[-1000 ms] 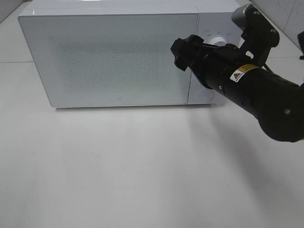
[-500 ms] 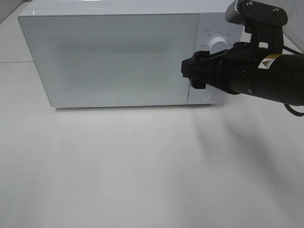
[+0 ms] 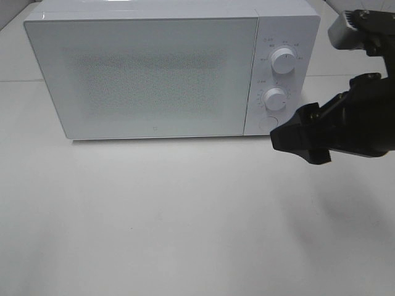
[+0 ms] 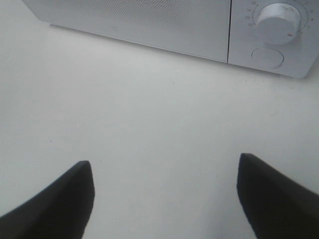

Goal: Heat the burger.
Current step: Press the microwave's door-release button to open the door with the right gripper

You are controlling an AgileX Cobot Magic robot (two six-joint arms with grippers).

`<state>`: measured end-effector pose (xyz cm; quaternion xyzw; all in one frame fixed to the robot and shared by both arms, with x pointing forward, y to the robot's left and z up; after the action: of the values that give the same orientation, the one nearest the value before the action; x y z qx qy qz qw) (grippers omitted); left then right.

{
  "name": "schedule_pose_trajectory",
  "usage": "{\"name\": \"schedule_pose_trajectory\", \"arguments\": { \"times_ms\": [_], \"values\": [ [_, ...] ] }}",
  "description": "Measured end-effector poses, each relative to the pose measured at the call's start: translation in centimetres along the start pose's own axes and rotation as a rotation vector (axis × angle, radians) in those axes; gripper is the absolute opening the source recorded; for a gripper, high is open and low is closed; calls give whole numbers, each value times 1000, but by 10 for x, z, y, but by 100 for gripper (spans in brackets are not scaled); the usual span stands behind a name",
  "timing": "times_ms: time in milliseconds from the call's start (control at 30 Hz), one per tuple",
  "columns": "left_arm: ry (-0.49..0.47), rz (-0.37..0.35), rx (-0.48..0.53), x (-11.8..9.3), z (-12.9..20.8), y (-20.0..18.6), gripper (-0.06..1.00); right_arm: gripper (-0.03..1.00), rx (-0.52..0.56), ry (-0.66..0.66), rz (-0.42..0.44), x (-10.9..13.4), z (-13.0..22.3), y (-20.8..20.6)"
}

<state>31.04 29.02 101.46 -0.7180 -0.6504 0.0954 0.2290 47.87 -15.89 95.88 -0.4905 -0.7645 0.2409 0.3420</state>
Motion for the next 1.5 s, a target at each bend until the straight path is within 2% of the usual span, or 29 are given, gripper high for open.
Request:
{"name": "schedule_pose_trajectory", "arguments": {
  "times_ms": [133, 200, 500, 600, 667, 967, 1067, 1133, 1233, 1500],
  "values": [
    [0, 0, 0, 0, 0, 0, 97, 70, 17, -33, 4, 0, 6, -15],
    [0, 0, 0, 0, 0, 0, 97, 70, 32, -57, 32, -5, 12, -32],
    [0, 0, 0, 0, 0, 0, 97, 70, 77, -81, 113, -20, 31, -65],
    [0, 0, 0, 0, 0, 0, 97, 70, 54, -89, 123, -22, 34, -81],
    [0, 0, 0, 0, 0, 0, 97, 70, -9, -85, 116, -23, 37, -106],
    [0, 0, 0, 0, 0, 0, 97, 72, -41, -41, 138, -36, 64, -124],
    [0, 0, 0, 0, 0, 0, 97, 76, -81, 12, 178, -46, 71, -133],
    [0, 0, 0, 0, 0, 0, 97, 78, -179, 72, 229, -55, 70, -148],
    [0, 0, 0, 0, 0, 0, 97, 78, -237, 103, 261, -60, 72, -159],
    [0, 0, 0, 0, 0, 0, 97, 77, -286, 152, 313, -66, 86, -170]
  ]
}}
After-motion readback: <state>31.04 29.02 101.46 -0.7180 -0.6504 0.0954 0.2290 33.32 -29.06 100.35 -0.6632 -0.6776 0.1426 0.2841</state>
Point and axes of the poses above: a point on each arm's last joint axis where the gripper is mounted, y pointing out along that axis toward the gripper, x along the wrist's bending axis when the last joint is at zero, z = x × y, the point moved 9 cm from there along y, pointing out along that axis toward the gripper, and after that the axes turned 13 degrees about y, right-handed, at the moved point
